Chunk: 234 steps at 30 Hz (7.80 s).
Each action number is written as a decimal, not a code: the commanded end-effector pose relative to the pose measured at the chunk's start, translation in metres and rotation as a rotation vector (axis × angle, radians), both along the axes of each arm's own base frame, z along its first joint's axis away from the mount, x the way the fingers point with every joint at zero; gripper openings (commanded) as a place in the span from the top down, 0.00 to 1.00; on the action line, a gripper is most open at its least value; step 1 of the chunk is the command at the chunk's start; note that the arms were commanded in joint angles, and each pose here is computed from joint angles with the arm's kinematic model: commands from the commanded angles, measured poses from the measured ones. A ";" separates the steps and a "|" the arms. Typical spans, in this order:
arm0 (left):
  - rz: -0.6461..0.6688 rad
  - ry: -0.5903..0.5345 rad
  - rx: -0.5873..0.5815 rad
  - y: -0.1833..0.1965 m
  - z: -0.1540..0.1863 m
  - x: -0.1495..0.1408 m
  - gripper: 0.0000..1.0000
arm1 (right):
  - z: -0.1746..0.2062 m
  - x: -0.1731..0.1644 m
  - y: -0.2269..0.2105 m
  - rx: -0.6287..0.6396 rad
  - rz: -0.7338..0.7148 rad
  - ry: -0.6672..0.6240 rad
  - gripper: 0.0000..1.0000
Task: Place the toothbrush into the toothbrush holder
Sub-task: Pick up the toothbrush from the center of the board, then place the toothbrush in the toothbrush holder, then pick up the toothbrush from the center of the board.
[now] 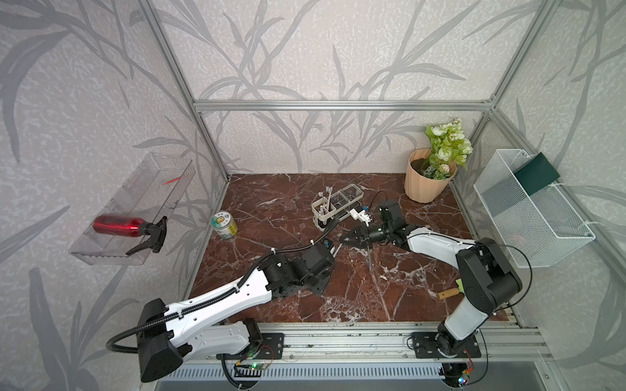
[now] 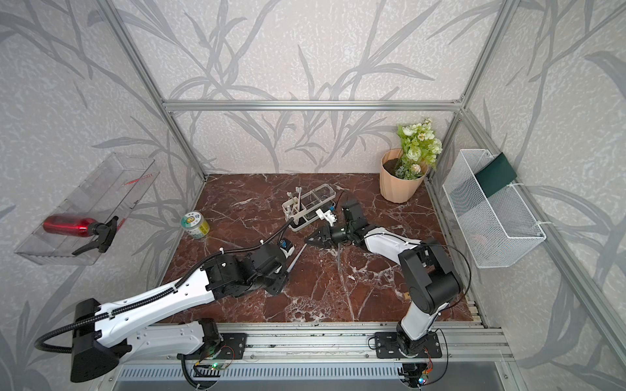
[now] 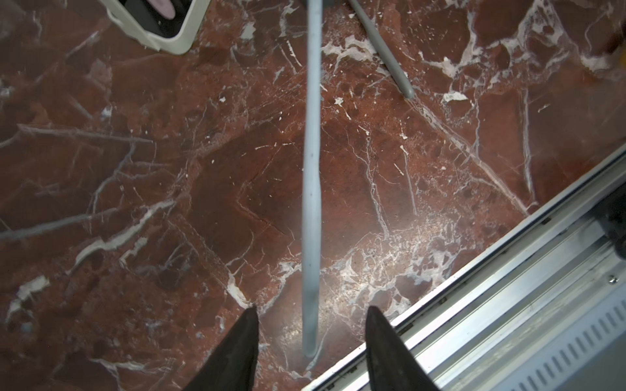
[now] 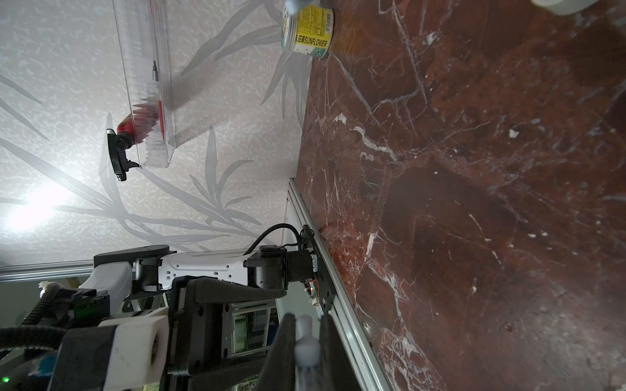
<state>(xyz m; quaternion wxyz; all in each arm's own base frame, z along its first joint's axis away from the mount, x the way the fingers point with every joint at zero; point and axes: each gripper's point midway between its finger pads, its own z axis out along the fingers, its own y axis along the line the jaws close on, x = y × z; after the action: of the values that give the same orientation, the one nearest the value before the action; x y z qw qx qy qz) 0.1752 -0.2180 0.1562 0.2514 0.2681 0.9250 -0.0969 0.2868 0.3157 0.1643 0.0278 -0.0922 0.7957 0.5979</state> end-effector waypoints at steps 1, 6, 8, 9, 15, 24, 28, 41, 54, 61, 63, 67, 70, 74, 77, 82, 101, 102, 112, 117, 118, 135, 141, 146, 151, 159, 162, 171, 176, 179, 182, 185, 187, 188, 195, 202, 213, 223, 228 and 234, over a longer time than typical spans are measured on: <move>0.026 -0.061 -0.023 0.006 0.018 0.007 0.38 | 0.010 0.008 -0.004 -0.021 -0.026 -0.065 1.00; 0.100 -0.167 -0.051 0.026 0.050 0.024 0.24 | 0.019 0.022 -0.012 -0.137 -0.085 -0.174 1.00; 0.158 -0.200 -0.071 0.040 0.061 0.033 0.21 | 0.036 0.031 -0.016 -0.182 -0.116 -0.265 1.00; 0.195 -0.217 -0.084 0.049 0.067 0.038 0.20 | 0.048 0.035 -0.018 -0.202 -0.130 -0.313 1.00; 0.454 -0.311 -0.177 0.108 0.092 0.064 0.05 | 0.112 0.054 -0.017 -0.342 -0.186 -0.550 1.00; 0.682 -0.309 -0.139 0.156 0.081 0.074 0.01 | 0.164 0.061 0.011 -0.548 -0.137 -0.784 1.00; 0.715 -0.316 -0.143 0.165 0.083 0.072 0.01 | 0.180 0.065 0.030 -0.598 -0.114 -0.857 1.00; 0.752 -0.313 -0.138 0.175 0.083 0.068 0.01 | 0.191 0.099 0.073 -0.705 -0.120 -1.003 1.00; 0.743 -0.314 -0.164 0.173 0.085 0.066 0.01 | 0.181 0.131 0.084 -0.756 -0.173 -1.097 1.00; 0.740 -0.318 -0.175 0.173 0.087 0.065 0.01 | 0.184 0.141 0.093 -0.737 -0.208 -1.134 1.00; 0.737 -0.315 -0.175 0.172 0.086 0.065 0.01 | 0.179 0.145 0.096 -0.742 -0.204 -1.140 1.00; 0.733 -0.314 -0.176 0.172 0.087 0.065 0.01 | 0.161 0.152 0.099 -0.775 -0.189 -1.134 1.00; 0.733 -0.313 -0.178 0.171 0.087 0.065 0.01 | 0.151 0.155 0.102 -0.789 -0.179 -1.128 1.00; 0.733 -0.310 -0.178 0.171 0.086 0.066 0.01 | 0.138 0.160 0.104 -0.812 -0.169 -1.127 1.00; 0.735 -0.306 -0.182 0.172 0.086 0.066 0.01 | 0.129 0.164 0.104 -0.838 -0.163 -1.125 1.00; 0.736 -0.299 -0.193 0.171 0.085 0.068 0.01 | 0.109 0.168 0.106 -0.870 -0.143 -1.114 1.00; 0.738 -0.276 -0.181 0.171 0.080 0.070 0.01 | 0.046 0.176 0.099 -0.901 -0.130 -0.939 1.00; 0.738 -0.277 -0.182 0.172 0.080 0.070 0.01 | 0.042 0.177 0.099 -0.906 -0.129 -0.931 1.00; 0.738 -0.265 -0.180 0.171 0.078 0.072 0.01 | 0.029 0.174 0.097 -0.919 -0.108 -0.900 0.97; 0.738 -0.262 -0.179 0.171 0.077 0.072 0.01 | 0.026 0.174 0.096 -0.926 -0.105 -0.893 0.90; 0.737 -0.263 -0.181 0.171 0.077 0.072 0.01 | 0.027 0.173 0.096 -0.925 -0.106 -0.892 0.89; 0.732 -0.255 -0.181 0.170 0.076 0.072 0.01 | 0.030 0.166 0.092 -0.920 -0.104 -0.860 0.77; 0.733 -0.252 -0.179 0.170 0.075 0.073 0.01 | 0.062 0.164 0.088 -0.892 -0.143 -0.898 0.71; 0.738 -0.254 -0.177 0.171 0.075 0.073 0.01 | 0.108 0.159 0.074 -0.882 -0.207 -0.950 0.65; 0.742 -0.254 -0.171 0.172 0.074 0.073 0.01 | 0.125 0.146 0.040 -0.955 -0.271 -0.951 0.58; 0.747 -0.257 -0.170 0.173 0.075 0.073 0.01 | 0.090 0.119 -0.037 -1.032 -0.448 -0.871 0.45; 0.746 -0.250 -0.170 0.172 0.074 0.073 0.01 | 0.068 0.115 -0.073 -1.032 -0.519 -0.763 0.45; 0.751 -0.251 -0.164 0.174 0.073 0.073 0.01 | -0.027 0.117 -0.094 -1.112 -0.391 -0.523 0.46; 0.753 -0.250 -0.160 0.174 0.073 0.074 0.01 | -0.070 0.117 -0.104 -1.146 -0.356 -0.401 0.49; 0.753 -0.248 -0.157 0.174 0.072 0.074 0.01 | -0.084 0.115 -0.106 -1.166 -0.336 -0.375 0.51; 0.751 -0.247 -0.155 0.174 0.072 0.074 0.01 | -0.096 0.115 -0.109 -1.188 -0.328 -0.358 0.52; 0.752 -0.247 -0.156 0.174 0.072 0.074 0.01 | -0.105 0.116 -0.112 -1.188 -0.325 -0.329 0.55; 0.754 -0.249 -0.156 0.175 0.072 0.074 0.01 | -0.113 0.116 -0.113 -1.179 -0.320 -0.304 0.57; 0.754 -0.249 -0.155 0.175 0.072 0.074 0.01 | -0.116 0.115 -0.113 -1.177 -0.315 -0.293 0.58; 0.755 -0.247 -0.150 0.175 0.071 0.074 0.01 | -0.132 0.110 -0.117 -1.189 -0.304 -0.256 0.61; 0.754 -0.245 -0.150 0.175 0.071 0.074 0.01 | -0.146 0.107 -0.120 -1.206 -0.294 -0.222 0.64; 0.754 -0.247 -0.152 0.175 0.071 0.075 0.01 | -0.159 0.105 -0.123 -1.217 -0.281 -0.185 0.73; 0.755 -0.246 -0.150 0.175 0.070 0.074 0.01 | -0.167 0.101 -0.121 -1.212 -0.264 -0.159 0.79; 0.755 -0.245 -0.149 0.175 0.070 0.074 0.01 | -0.169 0.098 -0.115 -1.191 -0.254 -0.149 0.80; 0.756 -0.247 -0.150 0.175 0.071 0.074 0.01 | -0.171 0.096 -0.111 -1.196 -0.241 -0.148 0.83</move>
<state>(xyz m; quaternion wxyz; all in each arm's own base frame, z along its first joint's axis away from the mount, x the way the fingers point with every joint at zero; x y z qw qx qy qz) 0.2513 -0.0489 0.2317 0.4018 -0.0961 0.9094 -0.0472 0.3954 0.2042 0.0161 0.1307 -0.0437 0.9896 0.0401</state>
